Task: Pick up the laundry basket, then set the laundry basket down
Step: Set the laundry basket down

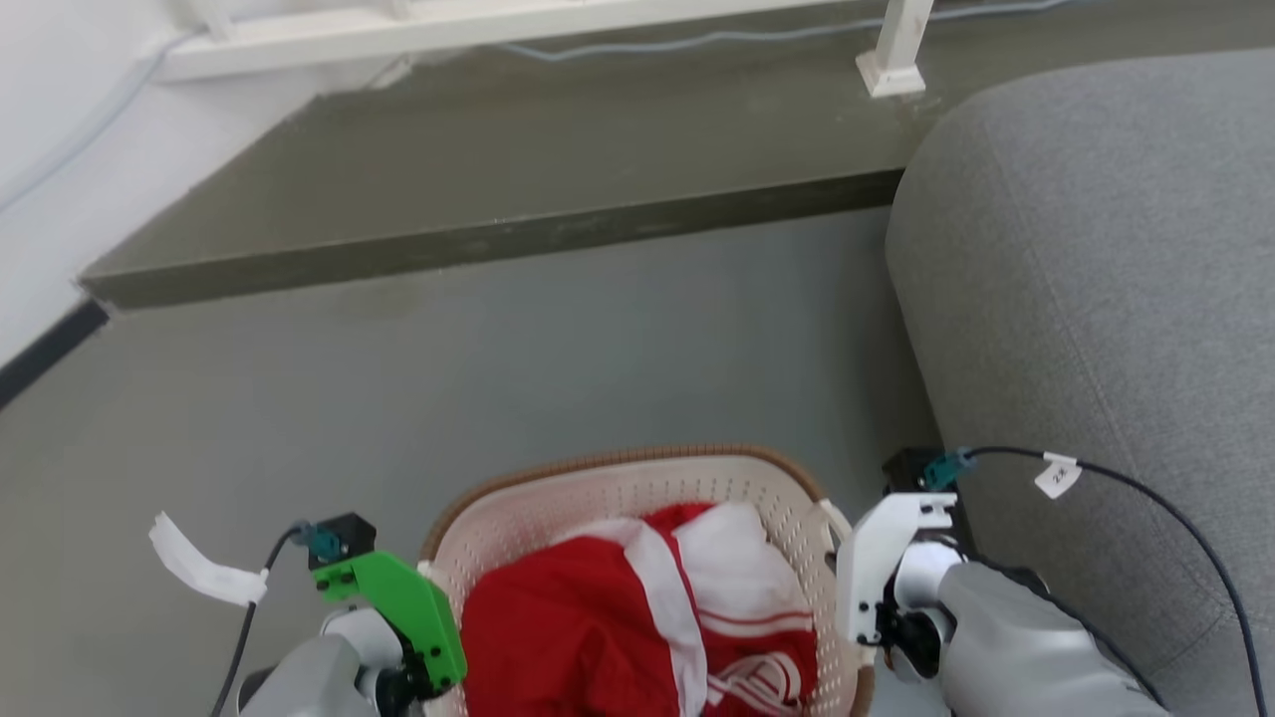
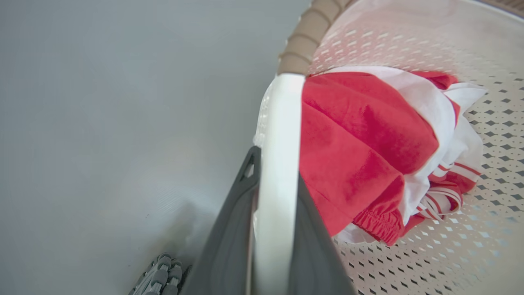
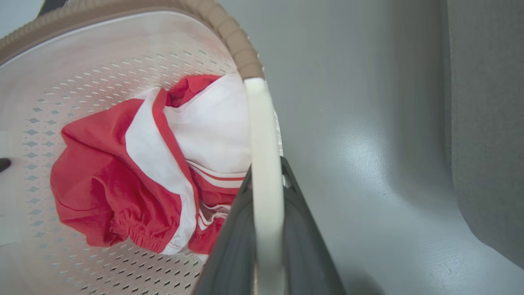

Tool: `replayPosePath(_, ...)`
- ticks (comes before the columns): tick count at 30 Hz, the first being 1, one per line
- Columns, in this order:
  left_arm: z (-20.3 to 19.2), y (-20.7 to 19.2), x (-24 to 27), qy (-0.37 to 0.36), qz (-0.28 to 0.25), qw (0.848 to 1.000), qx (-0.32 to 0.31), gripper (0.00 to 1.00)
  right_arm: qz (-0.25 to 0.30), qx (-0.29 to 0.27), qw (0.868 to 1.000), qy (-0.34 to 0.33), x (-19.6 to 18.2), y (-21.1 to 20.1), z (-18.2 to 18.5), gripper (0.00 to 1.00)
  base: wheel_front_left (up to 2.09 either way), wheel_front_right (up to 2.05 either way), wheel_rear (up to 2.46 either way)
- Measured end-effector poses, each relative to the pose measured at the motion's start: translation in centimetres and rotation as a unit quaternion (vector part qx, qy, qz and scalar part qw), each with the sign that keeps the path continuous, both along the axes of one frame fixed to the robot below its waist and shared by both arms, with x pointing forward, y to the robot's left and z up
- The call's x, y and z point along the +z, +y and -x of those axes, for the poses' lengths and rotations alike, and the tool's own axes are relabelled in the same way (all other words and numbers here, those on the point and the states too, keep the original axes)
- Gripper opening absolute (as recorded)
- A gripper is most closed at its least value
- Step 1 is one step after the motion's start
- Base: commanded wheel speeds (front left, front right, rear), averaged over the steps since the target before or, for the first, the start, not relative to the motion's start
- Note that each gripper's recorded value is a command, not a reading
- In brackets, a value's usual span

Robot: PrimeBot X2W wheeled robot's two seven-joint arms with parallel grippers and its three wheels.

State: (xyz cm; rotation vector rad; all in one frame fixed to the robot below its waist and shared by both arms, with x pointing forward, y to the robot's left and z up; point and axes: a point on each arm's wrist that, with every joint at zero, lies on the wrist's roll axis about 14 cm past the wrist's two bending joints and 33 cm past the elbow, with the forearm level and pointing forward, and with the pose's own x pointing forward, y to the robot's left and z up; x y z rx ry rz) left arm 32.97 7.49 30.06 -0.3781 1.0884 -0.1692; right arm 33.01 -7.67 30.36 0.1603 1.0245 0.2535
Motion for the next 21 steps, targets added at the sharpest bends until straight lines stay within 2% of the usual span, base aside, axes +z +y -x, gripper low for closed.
replayPosePath(21, -7.0, 0.2, -2.6, -0.038, -0.002, 0.999, 0.010, 0.00, 0.007, -0.013, 1.000, -0.024, -2.5, 0.1, -6.8, 0.00, 0.00, 0.00, 0.00)
